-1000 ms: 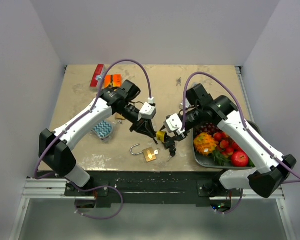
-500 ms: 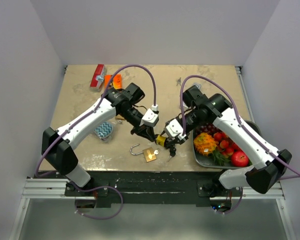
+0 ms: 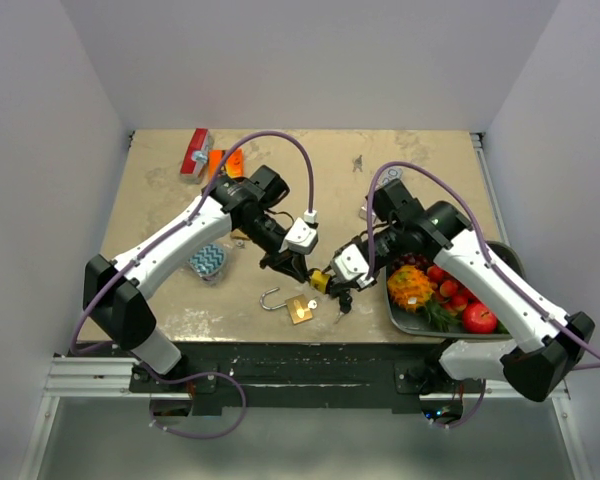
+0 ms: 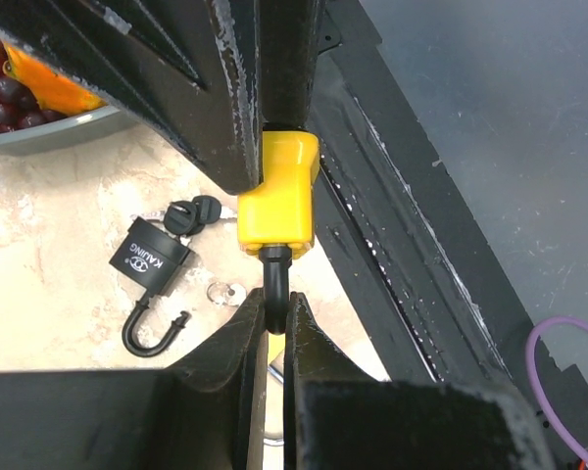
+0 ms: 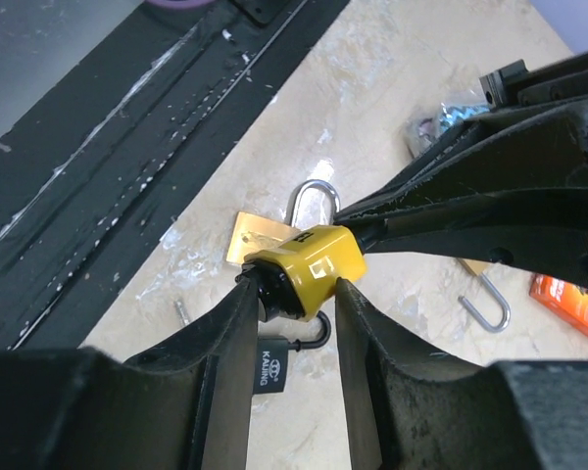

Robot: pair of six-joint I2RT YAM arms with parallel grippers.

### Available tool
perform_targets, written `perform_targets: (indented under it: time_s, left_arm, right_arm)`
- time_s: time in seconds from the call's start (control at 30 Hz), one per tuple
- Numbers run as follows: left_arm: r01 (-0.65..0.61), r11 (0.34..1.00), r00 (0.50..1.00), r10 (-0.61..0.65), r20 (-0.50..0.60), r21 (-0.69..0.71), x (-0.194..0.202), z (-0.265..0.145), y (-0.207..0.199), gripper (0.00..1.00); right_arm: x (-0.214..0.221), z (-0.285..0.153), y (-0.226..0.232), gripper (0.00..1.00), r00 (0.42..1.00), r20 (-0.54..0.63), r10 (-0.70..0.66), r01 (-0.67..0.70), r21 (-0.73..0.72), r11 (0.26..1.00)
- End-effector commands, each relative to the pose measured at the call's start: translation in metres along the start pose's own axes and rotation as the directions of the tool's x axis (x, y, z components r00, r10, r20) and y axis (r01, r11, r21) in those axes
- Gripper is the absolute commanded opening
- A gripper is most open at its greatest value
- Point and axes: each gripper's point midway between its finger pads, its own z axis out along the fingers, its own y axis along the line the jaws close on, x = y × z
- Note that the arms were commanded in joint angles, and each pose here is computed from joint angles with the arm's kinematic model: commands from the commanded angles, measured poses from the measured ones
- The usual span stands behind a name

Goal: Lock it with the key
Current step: Place the lock at the center of the board.

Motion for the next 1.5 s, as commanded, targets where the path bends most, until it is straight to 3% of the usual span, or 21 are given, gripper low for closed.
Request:
perform_targets:
  time_s: [0.0, 0.13, 0.27, 0.6, 0.77, 0.87, 0.9, 0.97, 1.0, 1.23, 1.47]
  left_arm:
    - [-0.160, 0.986, 0.965, 0.144, 0.221, 0.055, -0.062, 0.003, -0.020, 0.00]
    - [-0.119, 0.992, 0.962, 0.106, 0.253, 0.036, -0.066, -0.005, -0.017, 0.00]
    - [-0.067, 0.998, 0.958, 0.066, 0.278, -0.006, -0.064, -0.018, -0.007, 0.00]
    - [0.011, 0.996, 0.949, 0.016, 0.314, -0.087, -0.052, -0.050, -0.003, 0.00]
    - [0.071, 0.991, 0.949, -0.032, 0.315, -0.113, -0.040, -0.057, 0.001, 0.00]
    - [0.139, 0.981, 0.940, -0.089, 0.331, -0.133, -0.036, -0.060, 0.008, 0.00]
    - [0.102, 0.981, 0.941, -0.040, 0.337, -0.168, -0.042, -0.064, 0.015, 0.00]
    - [0.173, 0.970, 0.930, -0.104, 0.353, -0.171, -0.038, -0.063, 0.016, 0.00]
    - [0.125, 0.971, 0.932, -0.044, 0.359, -0.205, -0.046, -0.067, 0.020, 0.00]
    - [0.186, 0.954, 0.906, -0.073, 0.417, -0.237, -0.054, -0.071, 0.024, 0.00]
    - [0.197, 0.949, 0.895, -0.071, 0.441, -0.247, -0.056, -0.072, 0.026, 0.00]
  right_arm:
    - [-0.004, -0.009, -0.065, 0.32, 0.979, -0.059, -0.196, 0.204, 0.231, 0.951]
    - [-0.001, -0.011, -0.063, 0.33, 0.979, -0.074, -0.191, 0.203, 0.246, 0.948]
    - [-0.003, -0.016, -0.067, 0.38, 0.994, -0.057, -0.091, 0.104, 0.279, 0.955]
    - [0.019, -0.058, -0.080, 0.49, 0.994, -0.083, 0.069, -0.029, 0.404, 0.914]
    - [0.017, -0.084, -0.091, 0.50, 0.984, -0.049, 0.171, -0.128, 0.473, 0.872]
    - [0.012, -0.087, -0.088, 0.48, 0.974, -0.015, 0.227, -0.193, 0.475, 0.859]
    - [0.007, -0.085, -0.086, 0.47, 0.971, 0.012, 0.237, -0.215, 0.463, 0.860]
    - [0.000, -0.083, -0.082, 0.44, 0.956, 0.066, 0.287, -0.285, 0.451, 0.846]
    - [-0.006, -0.080, -0.078, 0.42, 0.949, 0.101, 0.300, -0.314, 0.424, 0.849]
    - [-0.015, -0.060, -0.058, 0.26, 0.845, 0.211, 0.492, -0.534, 0.297, 0.791]
    - [-0.012, -0.056, -0.065, 0.14, 0.805, 0.253, 0.537, -0.593, 0.306, 0.745]
